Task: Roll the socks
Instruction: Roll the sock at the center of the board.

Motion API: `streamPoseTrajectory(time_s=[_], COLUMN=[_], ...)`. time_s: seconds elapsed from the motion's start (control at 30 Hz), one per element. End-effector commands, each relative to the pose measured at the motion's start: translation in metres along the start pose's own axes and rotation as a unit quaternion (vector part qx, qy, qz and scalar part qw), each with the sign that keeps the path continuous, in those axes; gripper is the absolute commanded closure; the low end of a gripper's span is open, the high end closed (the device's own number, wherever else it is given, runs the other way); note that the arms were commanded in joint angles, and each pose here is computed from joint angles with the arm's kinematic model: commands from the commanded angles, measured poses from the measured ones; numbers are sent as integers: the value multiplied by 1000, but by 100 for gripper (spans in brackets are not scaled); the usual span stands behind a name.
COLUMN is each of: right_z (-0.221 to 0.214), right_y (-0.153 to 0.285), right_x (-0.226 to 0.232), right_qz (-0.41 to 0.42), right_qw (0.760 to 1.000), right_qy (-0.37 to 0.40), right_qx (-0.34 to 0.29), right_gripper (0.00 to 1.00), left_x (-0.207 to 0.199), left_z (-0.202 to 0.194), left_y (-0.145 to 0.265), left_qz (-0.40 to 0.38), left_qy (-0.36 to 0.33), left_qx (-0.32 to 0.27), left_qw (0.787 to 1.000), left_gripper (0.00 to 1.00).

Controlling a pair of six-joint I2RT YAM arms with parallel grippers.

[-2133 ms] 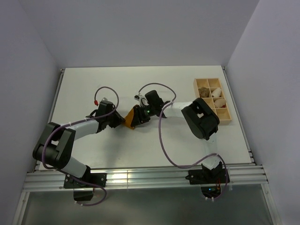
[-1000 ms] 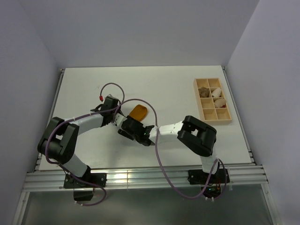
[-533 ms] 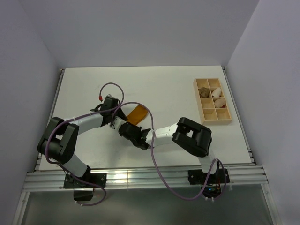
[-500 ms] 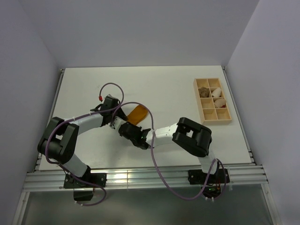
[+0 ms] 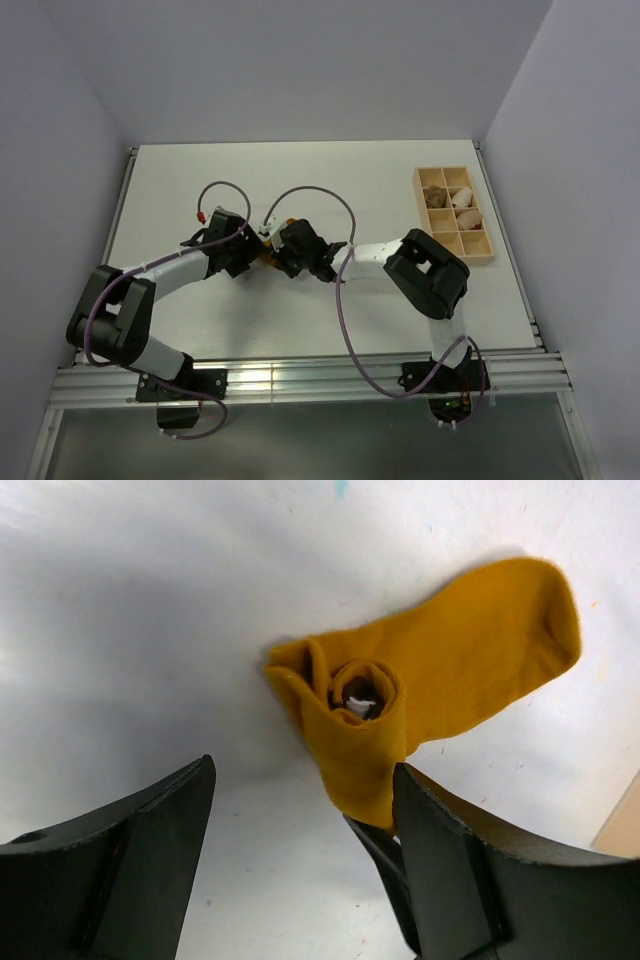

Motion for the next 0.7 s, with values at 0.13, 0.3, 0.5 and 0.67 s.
streamPoseTrajectory(time_s=[0.13,0.3,0.5,0.67], right_z=[-52,-50,-53,-54], right_y=[-6,-11,-14,-13], right_x=[35,30,22,19], right_qz=[176,232,257,265], right_qw=[972,950,931,926], right_qy=[-111,-156,-179,-175], right_qx=[109,141,187,203], right_gripper=[100,100,100,100], left_x=[-7,-2,11,25], left_z=[25,20,17,25], left_y=[21,17,13,19], left_qz=[-49,-55,-37,-35], left_qy=[32,24,30,68], left_qx=[-47,-38,-42,-76], left_qw=[997,997,998,994], left_gripper=[22,23,23,24])
Point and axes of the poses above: each gripper's point midway between its finger pads, its own y axis back along the fingers, its own x axis along the line the jaws close on, z = x × y, the point moved 2 cm from there along y, back along the fingers, and after that the axes turned 8 degrees about y, right-handed, at the moved point
